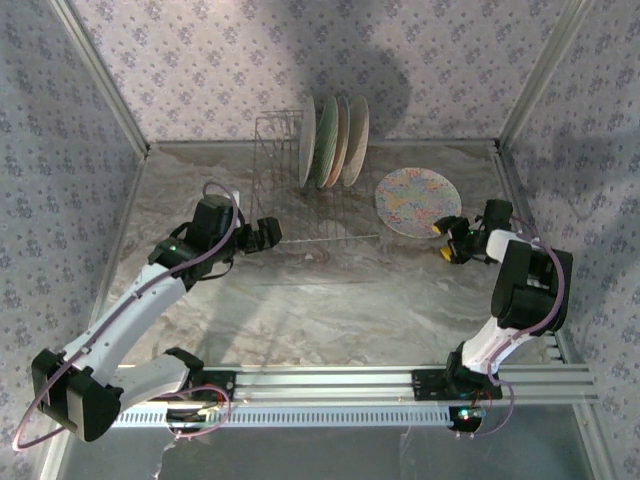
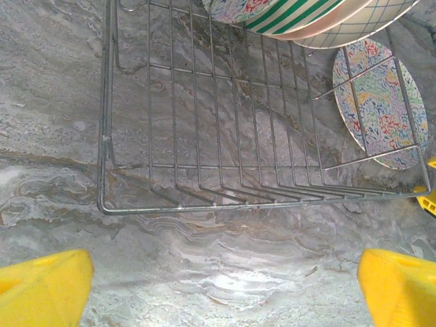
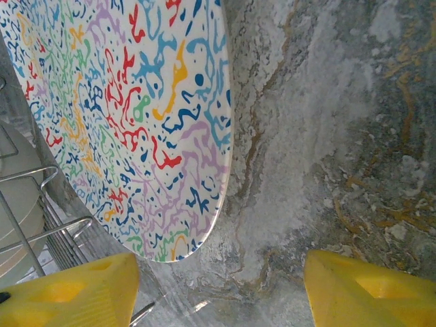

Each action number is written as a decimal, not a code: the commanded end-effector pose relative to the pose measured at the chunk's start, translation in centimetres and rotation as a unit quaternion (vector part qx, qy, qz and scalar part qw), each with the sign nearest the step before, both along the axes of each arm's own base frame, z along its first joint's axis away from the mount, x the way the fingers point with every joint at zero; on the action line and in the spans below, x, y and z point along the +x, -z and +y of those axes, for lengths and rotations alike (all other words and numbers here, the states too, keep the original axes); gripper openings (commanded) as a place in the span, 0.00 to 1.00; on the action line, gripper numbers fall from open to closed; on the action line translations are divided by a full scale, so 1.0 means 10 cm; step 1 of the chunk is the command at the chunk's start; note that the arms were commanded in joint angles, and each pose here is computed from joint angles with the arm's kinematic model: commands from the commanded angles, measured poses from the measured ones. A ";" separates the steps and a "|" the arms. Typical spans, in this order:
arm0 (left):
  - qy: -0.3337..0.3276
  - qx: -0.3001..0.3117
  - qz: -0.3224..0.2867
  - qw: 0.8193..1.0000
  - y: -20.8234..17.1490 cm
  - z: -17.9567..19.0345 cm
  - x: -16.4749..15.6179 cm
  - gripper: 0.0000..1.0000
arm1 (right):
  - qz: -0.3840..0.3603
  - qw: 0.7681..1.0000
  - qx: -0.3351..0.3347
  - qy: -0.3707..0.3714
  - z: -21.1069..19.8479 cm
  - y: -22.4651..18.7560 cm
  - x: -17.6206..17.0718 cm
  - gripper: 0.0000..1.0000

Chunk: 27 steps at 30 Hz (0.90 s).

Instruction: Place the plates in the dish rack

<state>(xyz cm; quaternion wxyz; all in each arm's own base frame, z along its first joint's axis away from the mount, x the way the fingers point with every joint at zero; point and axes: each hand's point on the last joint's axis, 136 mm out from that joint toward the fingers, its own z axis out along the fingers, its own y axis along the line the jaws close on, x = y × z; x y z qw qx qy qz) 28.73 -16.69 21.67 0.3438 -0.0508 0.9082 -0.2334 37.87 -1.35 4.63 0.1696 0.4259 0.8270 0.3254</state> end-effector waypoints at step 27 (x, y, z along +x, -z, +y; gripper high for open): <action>0.002 -0.006 -0.028 1.000 -0.23 0.00 0.04 0.99 | 0.009 0.999 0.011 0.036 -0.01 0.08 0.36 0.54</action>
